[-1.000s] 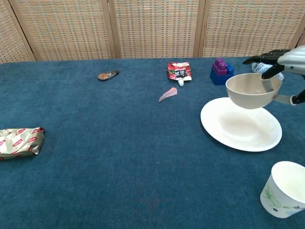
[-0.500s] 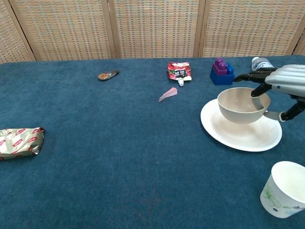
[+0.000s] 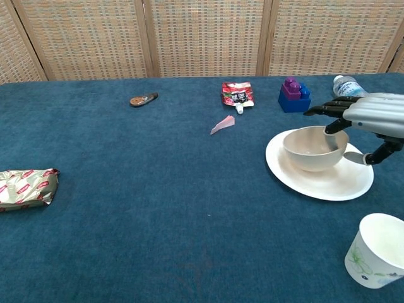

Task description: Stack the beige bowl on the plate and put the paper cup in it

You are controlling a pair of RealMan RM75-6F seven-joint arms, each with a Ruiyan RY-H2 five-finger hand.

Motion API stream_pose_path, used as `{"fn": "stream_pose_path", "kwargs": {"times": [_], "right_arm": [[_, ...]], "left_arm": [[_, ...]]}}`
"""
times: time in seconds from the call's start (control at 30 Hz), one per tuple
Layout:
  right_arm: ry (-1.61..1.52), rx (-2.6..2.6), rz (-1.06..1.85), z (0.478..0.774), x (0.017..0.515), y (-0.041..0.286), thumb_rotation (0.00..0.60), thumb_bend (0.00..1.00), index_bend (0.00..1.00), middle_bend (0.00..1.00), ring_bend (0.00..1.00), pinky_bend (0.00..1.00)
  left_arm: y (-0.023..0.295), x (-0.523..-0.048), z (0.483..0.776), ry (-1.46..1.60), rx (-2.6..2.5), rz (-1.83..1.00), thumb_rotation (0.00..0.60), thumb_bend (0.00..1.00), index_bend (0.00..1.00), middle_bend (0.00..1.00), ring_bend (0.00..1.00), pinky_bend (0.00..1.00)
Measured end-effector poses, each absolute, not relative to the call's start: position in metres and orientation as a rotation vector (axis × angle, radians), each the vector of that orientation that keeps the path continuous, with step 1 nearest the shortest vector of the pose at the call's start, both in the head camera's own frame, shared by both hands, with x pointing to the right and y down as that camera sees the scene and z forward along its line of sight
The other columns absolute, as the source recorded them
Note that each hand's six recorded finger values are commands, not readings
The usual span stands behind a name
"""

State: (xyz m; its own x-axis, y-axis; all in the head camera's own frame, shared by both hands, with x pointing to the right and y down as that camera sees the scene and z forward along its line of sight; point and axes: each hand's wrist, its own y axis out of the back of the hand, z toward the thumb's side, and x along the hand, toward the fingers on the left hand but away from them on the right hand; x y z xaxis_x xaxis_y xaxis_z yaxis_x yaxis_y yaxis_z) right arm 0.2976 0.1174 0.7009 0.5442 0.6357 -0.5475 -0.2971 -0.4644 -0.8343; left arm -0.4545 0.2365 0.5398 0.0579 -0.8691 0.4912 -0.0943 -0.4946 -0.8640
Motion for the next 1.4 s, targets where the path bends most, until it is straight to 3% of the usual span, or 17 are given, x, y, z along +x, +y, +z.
{"fn": "stream_pose_path", "kwargs": {"times": [0.3,0.6,1.03,1.4], "right_arm": [[-0.280,-1.691,1.106,0.684,0.310,0.115,0.600,0.30,0.08,0.00,0.00,0.01],[-0.344,-1.674,1.032,0.635,0.327,0.123,0.600,0.30,0.08,0.00,0.00,0.01],[-0.216,-1.750,0.921,0.599,0.360,0.207,0.600,0.30,0.15,0.00,0.00,0.01],[-0.081,-1.811,0.798,0.596,0.372,0.269,0.600,0.30,0.19,0.00,0.00,0.01]], "left_arm": [[0.236,-0.455,0.541,0.971,-1.681,-1.506,0.600,0.00,0.00,0.00,0.00,0.00],[0.237,-0.454,0.540,0.974,-1.685,-1.500,0.600,0.00,0.00,0.00,0.00,0.00],[0.239,-0.454,0.535,0.979,-1.678,-1.480,0.600,0.00,0.00,0.00,0.00,0.00],[0.240,-0.451,0.538,0.957,-1.670,-1.487,0.600,0.00,0.00,0.00,0.00,0.00]]}}
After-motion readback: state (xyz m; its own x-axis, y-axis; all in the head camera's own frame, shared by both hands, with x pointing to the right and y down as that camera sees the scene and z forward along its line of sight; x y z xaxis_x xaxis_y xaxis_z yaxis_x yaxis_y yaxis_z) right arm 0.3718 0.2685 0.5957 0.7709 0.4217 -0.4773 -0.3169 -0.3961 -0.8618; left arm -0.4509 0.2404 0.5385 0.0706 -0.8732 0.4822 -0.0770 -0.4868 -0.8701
